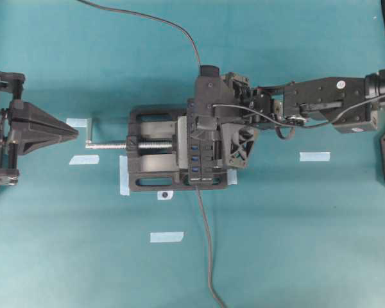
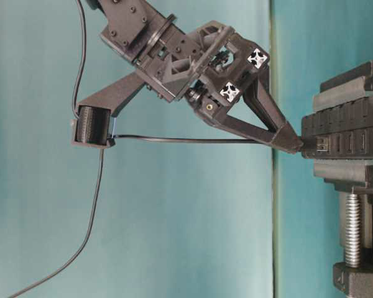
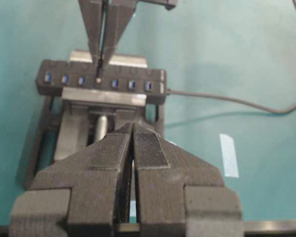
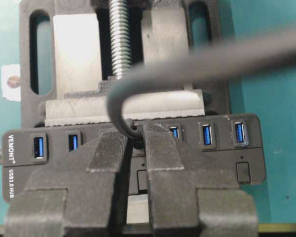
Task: Insert the USB into the center port of the fixed hub
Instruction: 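Push the plug into the center port with the right gripper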
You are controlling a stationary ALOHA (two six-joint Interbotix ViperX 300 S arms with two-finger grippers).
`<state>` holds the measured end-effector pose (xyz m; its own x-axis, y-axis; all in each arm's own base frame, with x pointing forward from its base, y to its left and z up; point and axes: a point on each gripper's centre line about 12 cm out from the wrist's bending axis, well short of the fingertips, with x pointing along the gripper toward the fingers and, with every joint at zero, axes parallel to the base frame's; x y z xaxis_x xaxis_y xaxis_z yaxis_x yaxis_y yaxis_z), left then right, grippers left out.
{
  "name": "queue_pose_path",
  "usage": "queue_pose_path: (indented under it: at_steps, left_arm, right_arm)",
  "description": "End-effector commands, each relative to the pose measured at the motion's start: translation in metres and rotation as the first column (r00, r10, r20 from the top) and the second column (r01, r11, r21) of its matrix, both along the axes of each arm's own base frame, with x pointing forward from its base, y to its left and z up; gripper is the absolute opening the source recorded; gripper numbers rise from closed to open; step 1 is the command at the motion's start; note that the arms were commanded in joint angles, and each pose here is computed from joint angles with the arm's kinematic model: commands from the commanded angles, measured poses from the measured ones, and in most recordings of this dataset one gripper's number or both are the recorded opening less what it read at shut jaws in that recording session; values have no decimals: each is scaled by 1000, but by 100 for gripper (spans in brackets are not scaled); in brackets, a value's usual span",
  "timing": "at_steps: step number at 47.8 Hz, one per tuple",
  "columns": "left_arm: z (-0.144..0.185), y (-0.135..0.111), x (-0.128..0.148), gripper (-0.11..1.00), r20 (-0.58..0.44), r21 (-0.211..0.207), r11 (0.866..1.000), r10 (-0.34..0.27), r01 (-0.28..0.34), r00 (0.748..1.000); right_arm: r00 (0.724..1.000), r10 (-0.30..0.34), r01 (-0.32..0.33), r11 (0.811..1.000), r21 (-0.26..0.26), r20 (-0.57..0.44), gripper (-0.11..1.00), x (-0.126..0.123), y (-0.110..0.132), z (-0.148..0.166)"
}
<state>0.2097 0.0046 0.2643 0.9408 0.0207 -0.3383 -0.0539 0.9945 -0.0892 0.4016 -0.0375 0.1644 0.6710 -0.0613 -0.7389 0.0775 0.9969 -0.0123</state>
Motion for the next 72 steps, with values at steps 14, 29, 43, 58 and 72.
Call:
queue_pose_path:
  at_steps: [14,29,43,58,72]
  left_arm:
    - [6,0,2,0,18,2,1000,1,-1,1000]
    - [6,0,2,0,21,2,1000,1,-1,1000]
    - [6,1,2,0,21,2,1000,3,-3,1000]
    - [7,0,2,0,23,2,1000,1,-1,1000]
    - [7,0,2,0,23,2,1000,1,-1,1000]
  right_arm:
    - [1000,1,-1,1000,1,11,7,4,1,2]
    - [1000,1,-1,1000,2,0,7,3,1,-1]
    - [1000,-2,2,1000,7,-16,7,3,1,-8]
    - [999,-12,12,1000,15,-33,7,0,0,-14]
    - [999,-12,13,1000,18,-49,7,-3,0,-16]
